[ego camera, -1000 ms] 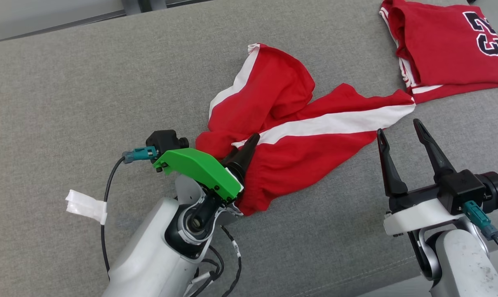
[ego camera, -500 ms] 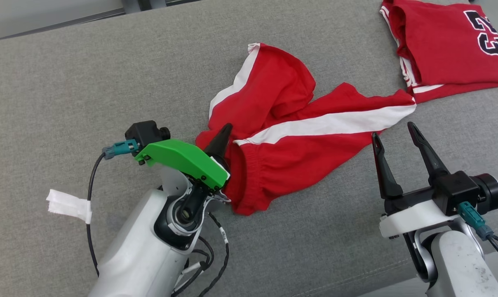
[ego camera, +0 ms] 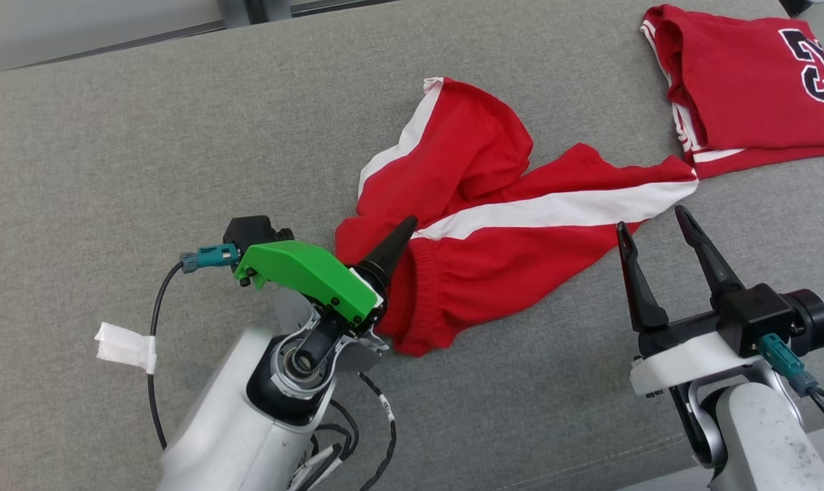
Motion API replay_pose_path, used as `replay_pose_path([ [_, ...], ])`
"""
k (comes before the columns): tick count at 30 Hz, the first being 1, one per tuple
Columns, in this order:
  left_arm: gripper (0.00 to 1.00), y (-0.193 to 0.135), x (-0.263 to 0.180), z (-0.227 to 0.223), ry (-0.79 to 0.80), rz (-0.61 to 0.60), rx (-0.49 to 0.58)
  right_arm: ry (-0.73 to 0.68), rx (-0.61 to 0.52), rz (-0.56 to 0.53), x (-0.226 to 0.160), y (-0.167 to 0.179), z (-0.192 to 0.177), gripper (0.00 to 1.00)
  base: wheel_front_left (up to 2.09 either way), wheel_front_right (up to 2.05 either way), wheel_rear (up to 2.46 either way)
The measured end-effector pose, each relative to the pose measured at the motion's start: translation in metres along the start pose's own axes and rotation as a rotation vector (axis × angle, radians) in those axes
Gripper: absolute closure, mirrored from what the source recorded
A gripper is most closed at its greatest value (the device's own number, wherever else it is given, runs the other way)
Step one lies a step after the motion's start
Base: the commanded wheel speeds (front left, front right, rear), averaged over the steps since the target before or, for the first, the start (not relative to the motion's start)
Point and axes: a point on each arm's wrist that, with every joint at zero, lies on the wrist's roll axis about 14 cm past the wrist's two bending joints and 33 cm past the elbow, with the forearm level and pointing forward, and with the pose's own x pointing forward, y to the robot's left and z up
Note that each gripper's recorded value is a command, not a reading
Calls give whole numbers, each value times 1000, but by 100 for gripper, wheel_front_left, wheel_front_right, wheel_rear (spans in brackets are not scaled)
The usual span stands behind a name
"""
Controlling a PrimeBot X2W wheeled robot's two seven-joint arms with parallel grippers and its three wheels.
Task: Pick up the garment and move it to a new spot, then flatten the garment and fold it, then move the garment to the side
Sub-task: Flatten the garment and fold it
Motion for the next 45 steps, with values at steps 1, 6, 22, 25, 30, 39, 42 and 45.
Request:
replay_pose_path([
  [1, 0, -2, -1, -1, 7, 0, -12, 1, 1, 1, 0, 1, 0, 0, 0, 0, 0],
  [6, 0, 1, -4, -8, 46, 22, -50, 4, 7, 0, -2, 1, -1, 0, 0, 0, 0],
  [22, 0, -1, 7, -13, 86, 19, -61, 24, 20, -41, -5, -8, -7, 0, 0, 0, 0],
  [25, 0, 1, 10, -12, 85, 25, -59, 31, 18, -46, -6, -9, -9, 0, 0, 0, 0],
  [30, 26, 7, 14, -11, 82, 40, -59, 42, 16, -52, -6, -11, -13, 0, 0, 0, 0],
  [39, 100, 8, 20, 2, 20, 22, -7, 69, 33, -37, -4, -6, -23, 0, 0, 0, 0],
  [42, 100, 3, 18, 13, -33, -9, 122, 73, 36, -24, -2, -2, -25, 0, 0, 0, 0],
  [45, 100, -12, 13, 25, -90, -81, 306, 69, 41, -9, 2, 2, -25, 0, 0, 0, 0],
])
